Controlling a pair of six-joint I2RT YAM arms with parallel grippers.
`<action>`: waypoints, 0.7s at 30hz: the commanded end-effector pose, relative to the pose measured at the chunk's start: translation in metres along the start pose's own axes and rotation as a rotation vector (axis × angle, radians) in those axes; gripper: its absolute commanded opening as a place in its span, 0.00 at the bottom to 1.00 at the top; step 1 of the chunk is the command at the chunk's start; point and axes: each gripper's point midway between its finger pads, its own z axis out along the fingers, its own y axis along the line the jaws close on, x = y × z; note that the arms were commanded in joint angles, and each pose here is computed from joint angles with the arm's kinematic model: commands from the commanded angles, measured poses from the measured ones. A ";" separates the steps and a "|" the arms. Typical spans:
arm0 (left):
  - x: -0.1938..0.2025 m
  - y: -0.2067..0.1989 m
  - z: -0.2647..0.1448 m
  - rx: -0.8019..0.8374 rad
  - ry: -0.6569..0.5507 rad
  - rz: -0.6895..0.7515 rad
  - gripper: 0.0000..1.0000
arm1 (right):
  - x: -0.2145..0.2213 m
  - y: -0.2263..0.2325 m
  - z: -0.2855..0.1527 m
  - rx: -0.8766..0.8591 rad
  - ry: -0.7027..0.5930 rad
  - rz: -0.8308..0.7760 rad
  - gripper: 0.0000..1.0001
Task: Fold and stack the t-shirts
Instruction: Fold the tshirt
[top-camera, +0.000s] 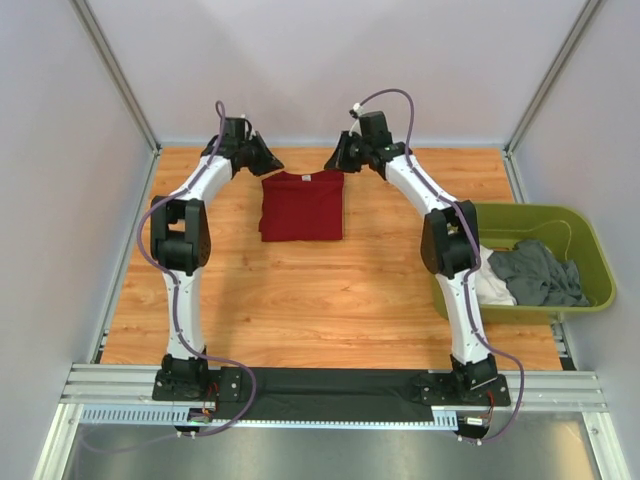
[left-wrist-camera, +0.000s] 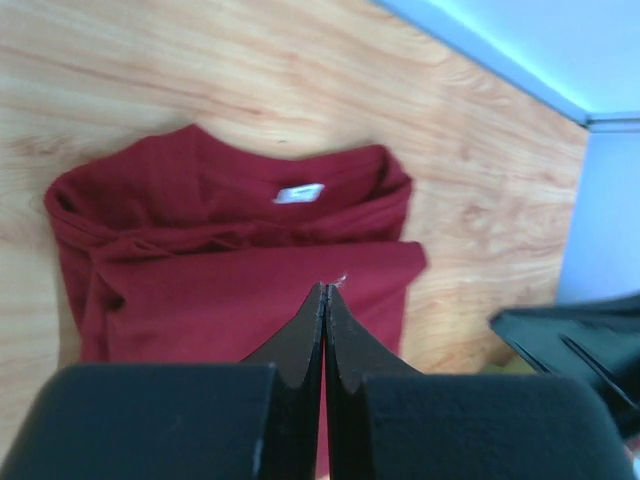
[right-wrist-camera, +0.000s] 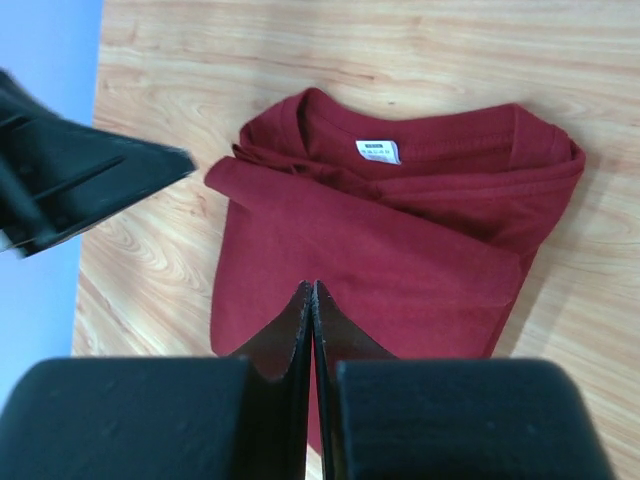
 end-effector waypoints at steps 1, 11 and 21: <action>-0.013 0.000 0.014 0.036 -0.049 -0.001 0.00 | 0.005 -0.024 0.013 0.041 -0.004 -0.024 0.00; 0.004 0.046 0.062 -0.009 -0.038 -0.075 0.00 | 0.022 -0.058 0.054 0.085 0.004 0.001 0.00; -0.005 0.076 0.087 -0.022 -0.071 -0.098 0.00 | 0.010 -0.075 0.074 0.116 -0.085 -0.007 0.00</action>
